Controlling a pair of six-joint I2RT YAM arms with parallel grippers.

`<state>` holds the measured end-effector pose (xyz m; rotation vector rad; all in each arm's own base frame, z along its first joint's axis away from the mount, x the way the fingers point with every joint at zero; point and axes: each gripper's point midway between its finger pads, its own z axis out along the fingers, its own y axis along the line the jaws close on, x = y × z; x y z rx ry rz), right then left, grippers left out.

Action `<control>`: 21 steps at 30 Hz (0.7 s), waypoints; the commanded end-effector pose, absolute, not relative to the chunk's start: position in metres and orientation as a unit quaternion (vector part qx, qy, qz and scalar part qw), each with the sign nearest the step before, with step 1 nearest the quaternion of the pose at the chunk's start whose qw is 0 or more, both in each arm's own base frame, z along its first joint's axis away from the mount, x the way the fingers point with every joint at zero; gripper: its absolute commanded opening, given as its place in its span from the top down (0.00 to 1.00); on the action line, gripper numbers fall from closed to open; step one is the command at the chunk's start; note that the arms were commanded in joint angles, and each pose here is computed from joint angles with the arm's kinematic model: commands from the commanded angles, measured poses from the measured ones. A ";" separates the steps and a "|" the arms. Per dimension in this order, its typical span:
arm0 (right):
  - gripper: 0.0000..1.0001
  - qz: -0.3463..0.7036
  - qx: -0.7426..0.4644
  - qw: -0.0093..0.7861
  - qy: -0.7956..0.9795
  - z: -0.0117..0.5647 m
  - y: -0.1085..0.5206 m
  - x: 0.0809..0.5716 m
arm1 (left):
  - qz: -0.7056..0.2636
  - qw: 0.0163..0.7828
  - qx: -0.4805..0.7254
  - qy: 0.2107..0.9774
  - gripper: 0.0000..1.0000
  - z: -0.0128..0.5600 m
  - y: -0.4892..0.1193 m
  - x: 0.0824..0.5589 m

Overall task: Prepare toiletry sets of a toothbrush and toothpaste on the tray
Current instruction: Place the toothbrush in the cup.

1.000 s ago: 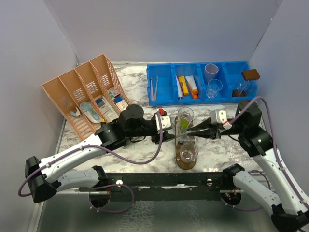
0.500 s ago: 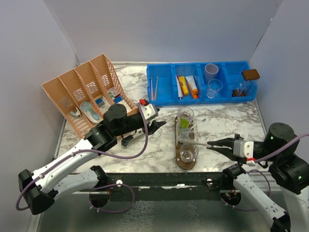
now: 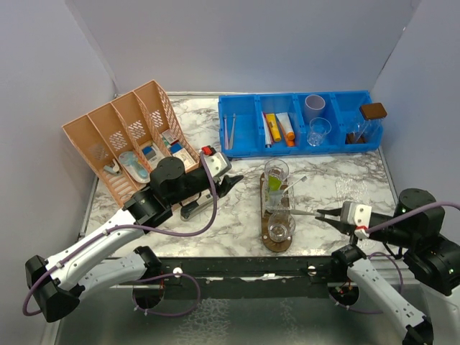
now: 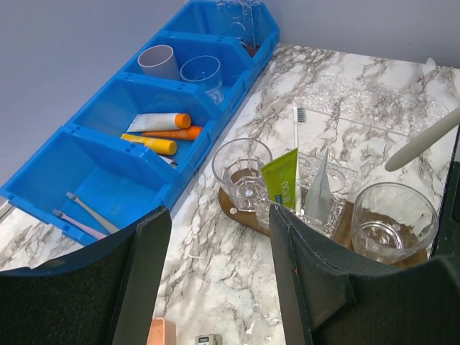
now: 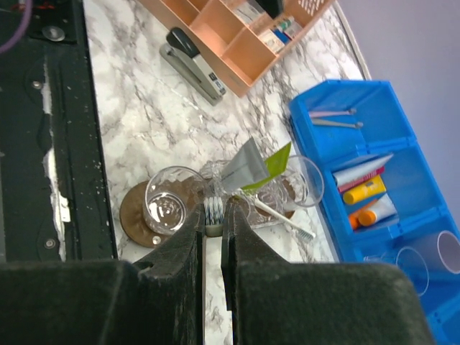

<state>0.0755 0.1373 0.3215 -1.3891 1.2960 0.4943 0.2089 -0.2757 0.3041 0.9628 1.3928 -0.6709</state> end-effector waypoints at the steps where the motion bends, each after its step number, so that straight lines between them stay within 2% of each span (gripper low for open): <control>1: 0.99 0.179 -0.544 0.571 0.588 0.311 0.133 0.106 | -0.287 0.634 0.398 0.598 0.40 0.315 -0.271 0.214; 12: 0.99 0.160 -0.512 0.604 0.590 0.310 0.141 0.145 | -0.284 0.635 0.397 0.599 0.40 0.315 -0.270 0.214; 21: 0.99 0.163 -0.552 0.573 0.584 0.280 0.150 0.153 | -0.285 0.639 0.395 0.596 0.40 0.317 -0.268 0.213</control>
